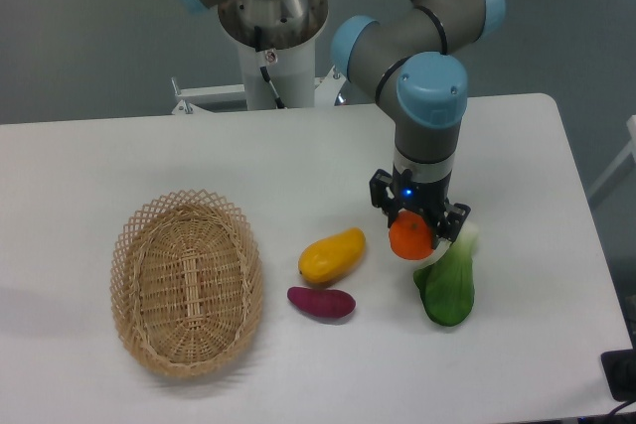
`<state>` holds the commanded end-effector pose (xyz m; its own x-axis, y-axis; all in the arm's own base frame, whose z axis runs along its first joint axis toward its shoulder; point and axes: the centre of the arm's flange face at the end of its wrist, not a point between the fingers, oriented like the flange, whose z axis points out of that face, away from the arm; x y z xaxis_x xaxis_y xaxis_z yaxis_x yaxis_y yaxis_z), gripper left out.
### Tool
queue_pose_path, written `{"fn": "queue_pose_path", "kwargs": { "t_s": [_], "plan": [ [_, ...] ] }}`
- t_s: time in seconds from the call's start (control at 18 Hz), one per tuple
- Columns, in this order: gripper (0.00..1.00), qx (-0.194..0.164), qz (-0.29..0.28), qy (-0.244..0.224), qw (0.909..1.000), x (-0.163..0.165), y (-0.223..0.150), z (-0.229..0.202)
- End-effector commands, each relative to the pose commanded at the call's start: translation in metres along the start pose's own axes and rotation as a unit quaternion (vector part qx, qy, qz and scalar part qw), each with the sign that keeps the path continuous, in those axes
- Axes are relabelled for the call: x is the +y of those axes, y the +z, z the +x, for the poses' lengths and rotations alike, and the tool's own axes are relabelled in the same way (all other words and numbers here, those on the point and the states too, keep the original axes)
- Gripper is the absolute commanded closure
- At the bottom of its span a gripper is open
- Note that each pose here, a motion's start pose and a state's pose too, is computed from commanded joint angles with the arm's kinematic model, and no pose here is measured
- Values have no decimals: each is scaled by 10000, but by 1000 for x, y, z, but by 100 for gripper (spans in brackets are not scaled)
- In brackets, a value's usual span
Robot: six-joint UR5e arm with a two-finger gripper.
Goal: Pick up the orange from the basket
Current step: 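Hold the orange raised above the bok choy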
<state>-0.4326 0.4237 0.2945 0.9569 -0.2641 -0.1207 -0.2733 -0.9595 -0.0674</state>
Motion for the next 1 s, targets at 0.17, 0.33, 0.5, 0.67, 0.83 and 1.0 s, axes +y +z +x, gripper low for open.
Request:
{"fn": "queue_pose_path", "kwargs": {
  "t_s": [0.17,0.33,0.5,0.67,0.83,1.0],
  "plan": [
    [53,-55,10,249,9997,7,-5,-8],
    [53,-64,65,466,9989,17,-7,-15],
    [53,-75,55,490,9988,20,-10,-18],
    [53,-82,24,490,9988,21,-10,-19],
    [53,-45,9,488,9988,22,-6,-17],
    [53,-68,8,504,9987,20,-8,-16]
  ]
}}
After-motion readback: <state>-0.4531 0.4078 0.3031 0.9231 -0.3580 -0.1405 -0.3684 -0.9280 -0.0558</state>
